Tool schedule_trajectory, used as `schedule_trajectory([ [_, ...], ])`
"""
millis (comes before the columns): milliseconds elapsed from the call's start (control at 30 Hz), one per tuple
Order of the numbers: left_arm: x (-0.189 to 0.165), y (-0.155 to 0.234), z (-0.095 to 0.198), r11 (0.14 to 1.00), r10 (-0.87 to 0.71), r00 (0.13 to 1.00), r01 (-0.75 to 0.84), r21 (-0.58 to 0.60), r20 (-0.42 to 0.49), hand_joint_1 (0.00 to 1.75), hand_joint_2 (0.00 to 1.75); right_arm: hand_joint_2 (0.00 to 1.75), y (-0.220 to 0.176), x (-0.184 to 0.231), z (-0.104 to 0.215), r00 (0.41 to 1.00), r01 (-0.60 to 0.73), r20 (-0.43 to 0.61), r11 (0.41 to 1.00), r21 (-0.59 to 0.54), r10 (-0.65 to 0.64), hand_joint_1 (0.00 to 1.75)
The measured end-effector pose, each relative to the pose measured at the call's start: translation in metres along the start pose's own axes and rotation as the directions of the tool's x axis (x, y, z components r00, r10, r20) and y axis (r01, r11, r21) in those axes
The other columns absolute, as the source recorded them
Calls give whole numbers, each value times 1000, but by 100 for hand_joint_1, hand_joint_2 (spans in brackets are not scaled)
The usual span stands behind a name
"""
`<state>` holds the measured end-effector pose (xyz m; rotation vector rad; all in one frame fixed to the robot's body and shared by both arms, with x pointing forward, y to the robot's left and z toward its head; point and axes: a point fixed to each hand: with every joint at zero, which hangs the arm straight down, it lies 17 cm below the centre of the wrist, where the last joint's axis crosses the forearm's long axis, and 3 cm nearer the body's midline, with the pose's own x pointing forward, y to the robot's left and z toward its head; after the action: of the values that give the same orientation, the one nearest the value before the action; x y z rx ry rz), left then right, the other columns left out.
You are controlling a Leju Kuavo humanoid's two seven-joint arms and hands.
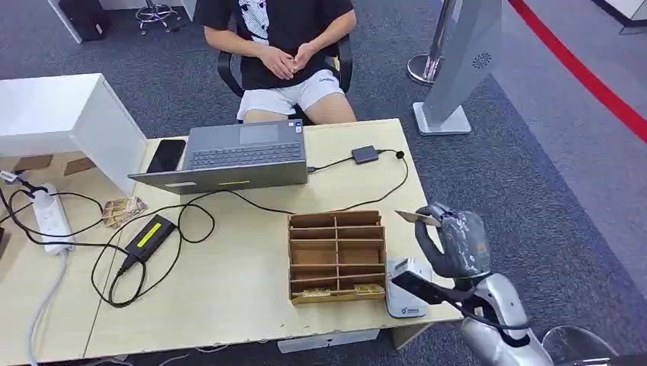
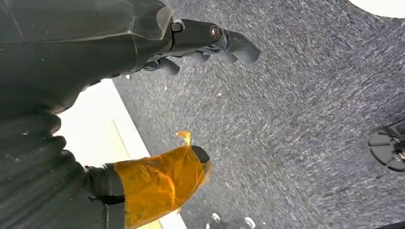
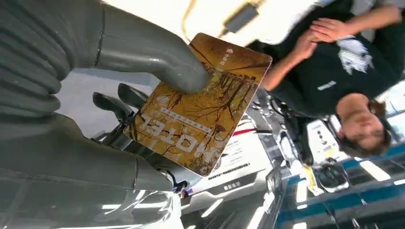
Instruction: Pass the card to the sensor for recognition and then transmit it.
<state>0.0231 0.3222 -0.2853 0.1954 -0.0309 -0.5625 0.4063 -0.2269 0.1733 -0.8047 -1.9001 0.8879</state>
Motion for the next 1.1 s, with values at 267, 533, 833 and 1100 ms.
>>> schedule_trajectory([
  [267, 0, -2, 0, 1000, 24, 1000, -24, 0, -3, 0, 175, 175, 16, -31, 52, 990, -119, -50, 979, 165, 129, 175],
  [533, 1, -3, 0, 1000, 27, 1000, -27, -2, -2, 0, 175, 175, 30, -50, 75, 977, -187, -48, 938, 292, 210, 175],
  [833, 1, -3, 0, 1000, 24, 1000, -24, -2, -3, 0, 175, 175, 45, -44, 81, 975, -203, -14, 915, 347, 222, 175],
  [1100, 1, -2, 0, 1000, 19, 1000, -19, -3, -2, 0, 175, 175, 63, -39, 82, 974, -215, 24, 891, 401, 224, 175],
])
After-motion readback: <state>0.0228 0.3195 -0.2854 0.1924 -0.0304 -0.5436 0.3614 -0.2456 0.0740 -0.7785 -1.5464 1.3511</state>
